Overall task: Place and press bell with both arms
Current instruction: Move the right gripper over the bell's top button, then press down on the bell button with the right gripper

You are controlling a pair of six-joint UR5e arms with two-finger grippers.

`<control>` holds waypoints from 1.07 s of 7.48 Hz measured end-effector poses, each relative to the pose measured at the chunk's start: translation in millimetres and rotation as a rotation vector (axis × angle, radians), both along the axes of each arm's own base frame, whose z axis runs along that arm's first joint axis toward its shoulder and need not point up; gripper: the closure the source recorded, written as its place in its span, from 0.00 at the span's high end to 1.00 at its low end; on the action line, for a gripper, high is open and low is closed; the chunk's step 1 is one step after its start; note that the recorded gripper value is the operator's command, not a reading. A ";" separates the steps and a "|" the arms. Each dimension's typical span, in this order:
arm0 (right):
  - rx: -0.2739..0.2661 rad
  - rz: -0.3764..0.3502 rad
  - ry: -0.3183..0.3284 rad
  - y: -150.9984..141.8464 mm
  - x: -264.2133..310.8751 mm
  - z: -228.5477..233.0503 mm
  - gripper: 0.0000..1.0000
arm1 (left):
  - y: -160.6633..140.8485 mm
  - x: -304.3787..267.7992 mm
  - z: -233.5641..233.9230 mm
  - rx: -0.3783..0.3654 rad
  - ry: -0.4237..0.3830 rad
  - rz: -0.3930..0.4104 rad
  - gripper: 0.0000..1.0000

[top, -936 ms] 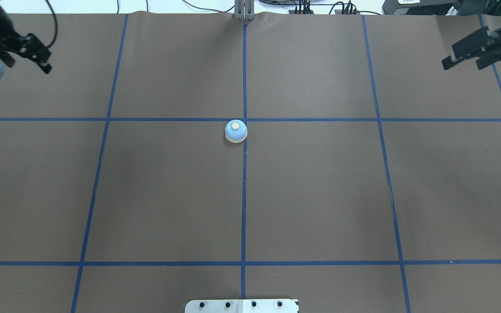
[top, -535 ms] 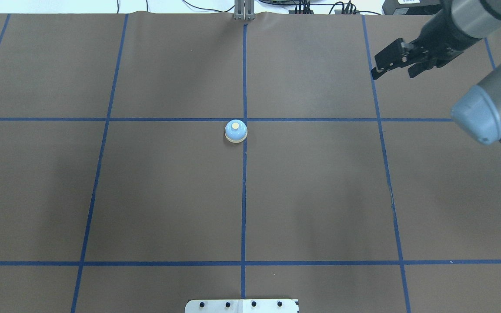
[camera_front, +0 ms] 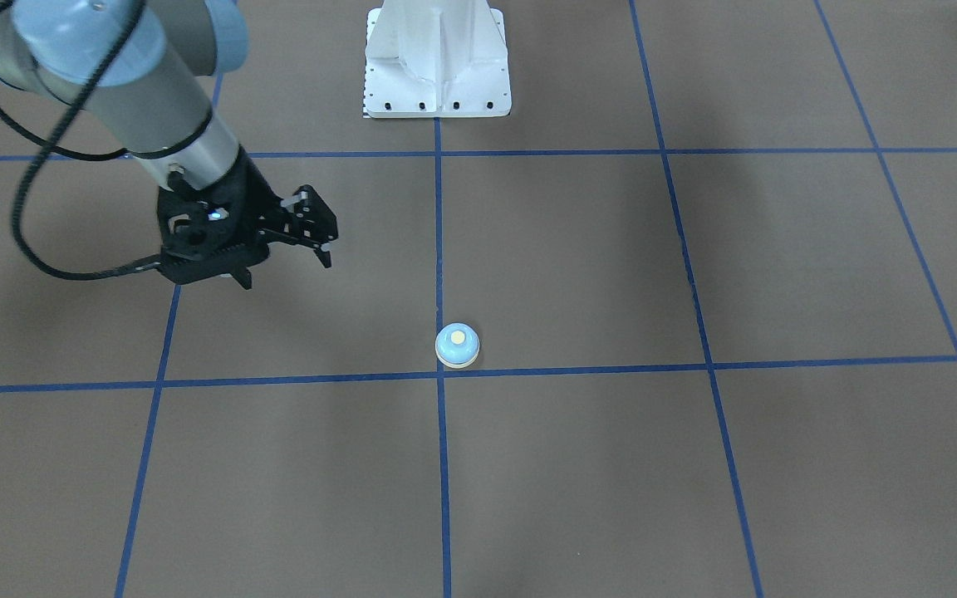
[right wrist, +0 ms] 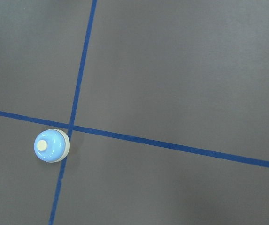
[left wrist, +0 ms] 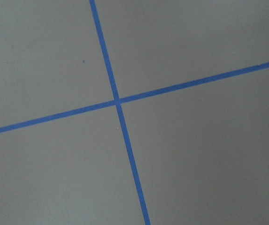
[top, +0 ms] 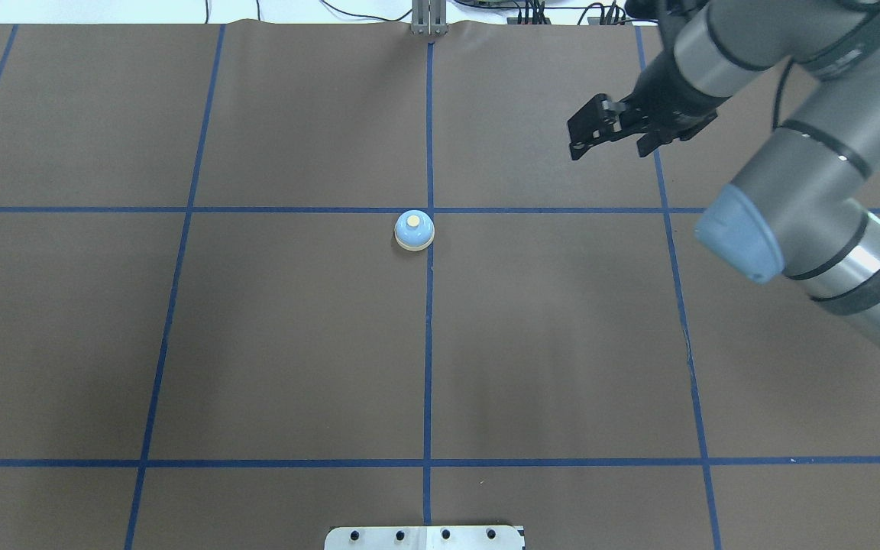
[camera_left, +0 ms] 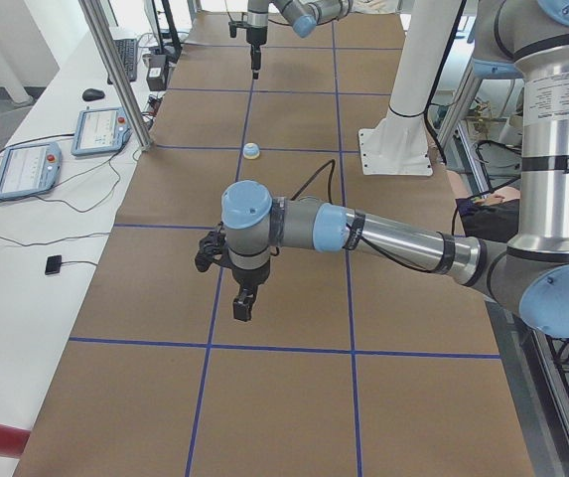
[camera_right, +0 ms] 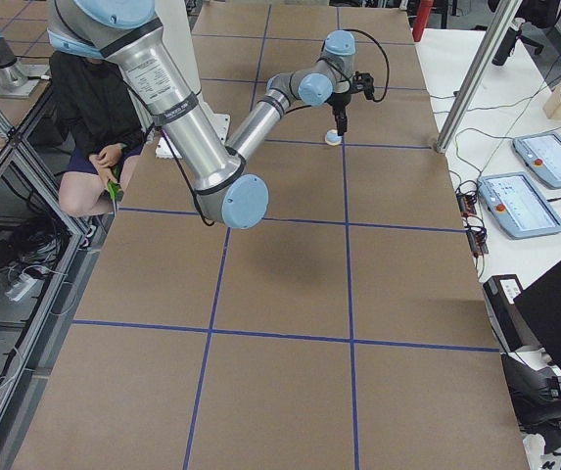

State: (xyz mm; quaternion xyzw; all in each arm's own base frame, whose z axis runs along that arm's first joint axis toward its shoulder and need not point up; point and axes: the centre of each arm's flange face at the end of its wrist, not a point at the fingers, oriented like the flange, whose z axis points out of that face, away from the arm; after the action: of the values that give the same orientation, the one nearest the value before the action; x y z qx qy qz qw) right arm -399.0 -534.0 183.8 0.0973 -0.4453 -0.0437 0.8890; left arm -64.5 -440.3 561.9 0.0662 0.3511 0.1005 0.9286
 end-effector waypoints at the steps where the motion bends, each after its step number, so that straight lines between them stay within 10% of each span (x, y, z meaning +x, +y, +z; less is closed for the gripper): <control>1: -0.002 0.011 0.031 -3.4 -44.8 -14.9 0.66 | 10.3 -2.8 2.2 -0.002 -0.006 -0.001 1.00; 3: -0.021 0.012 0.078 -5.1 -121.4 -41.1 0.09 | 17.4 -4.7 5.3 -0.009 -0.009 -0.003 1.00; 8: -0.043 -0.009 0.132 -14.1 -205.4 -45.8 0.00 | 19.1 -5.1 6.8 -0.013 -0.008 -0.004 1.00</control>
State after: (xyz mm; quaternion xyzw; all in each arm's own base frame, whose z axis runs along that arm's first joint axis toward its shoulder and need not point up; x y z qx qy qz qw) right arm -604.4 -548.1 137.9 0.0733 -0.3870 -0.0443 0.9181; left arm -69.5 -421.3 568.7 0.0604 0.3480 0.0965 0.9306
